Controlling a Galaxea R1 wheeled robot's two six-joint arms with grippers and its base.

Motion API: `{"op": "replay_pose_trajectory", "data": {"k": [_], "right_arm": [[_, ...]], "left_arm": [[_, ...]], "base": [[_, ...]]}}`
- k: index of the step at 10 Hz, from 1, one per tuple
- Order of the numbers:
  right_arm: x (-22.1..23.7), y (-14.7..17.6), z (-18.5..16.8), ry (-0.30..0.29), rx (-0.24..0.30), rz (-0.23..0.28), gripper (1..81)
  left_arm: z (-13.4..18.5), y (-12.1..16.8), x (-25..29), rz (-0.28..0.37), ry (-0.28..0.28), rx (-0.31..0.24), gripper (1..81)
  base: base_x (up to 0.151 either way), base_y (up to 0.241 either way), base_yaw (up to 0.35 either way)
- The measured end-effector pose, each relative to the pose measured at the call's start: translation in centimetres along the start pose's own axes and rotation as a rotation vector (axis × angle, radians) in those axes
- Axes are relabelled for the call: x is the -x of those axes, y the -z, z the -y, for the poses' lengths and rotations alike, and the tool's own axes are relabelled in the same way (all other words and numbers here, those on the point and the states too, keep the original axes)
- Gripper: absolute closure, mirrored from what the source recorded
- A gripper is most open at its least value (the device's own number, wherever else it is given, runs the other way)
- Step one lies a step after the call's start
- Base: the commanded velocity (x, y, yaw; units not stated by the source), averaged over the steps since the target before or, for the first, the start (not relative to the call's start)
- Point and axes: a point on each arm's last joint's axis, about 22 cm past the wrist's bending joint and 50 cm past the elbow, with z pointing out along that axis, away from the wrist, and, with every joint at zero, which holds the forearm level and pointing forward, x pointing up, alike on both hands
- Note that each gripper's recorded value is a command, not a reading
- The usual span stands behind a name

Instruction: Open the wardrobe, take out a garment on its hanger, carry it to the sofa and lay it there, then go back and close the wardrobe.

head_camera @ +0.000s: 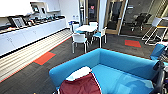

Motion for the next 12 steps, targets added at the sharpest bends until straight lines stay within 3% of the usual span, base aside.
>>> {"op": "replay_pose_trajectory", "data": {"k": [4, 6, 12], "right_arm": [[0.0, -0.1, 0.0, 0.001, 0.003, -0.001, 1.0], [0.0, -0.1, 0.0, 0.001, 0.003, 0.0, 1.0], [0.5, -0.1, 0.2, -0.001, 0.001, 0.008, 1.0]], "left_arm": [[0.7, -1.7, 1.6, 0.026, -0.008, -0.078, 1.0], [-1.8, -3.0, 2.0, 0.027, -0.004, -0.05, 1.0], [-1.5, -2.7, 2.9, 0.036, -0.003, -0.058, 1.0]], "base": [[0.0, 0.0, 0.0], [-0.031, 0.0, 0.0], [-0.098, 0.0, 0.0]]}}
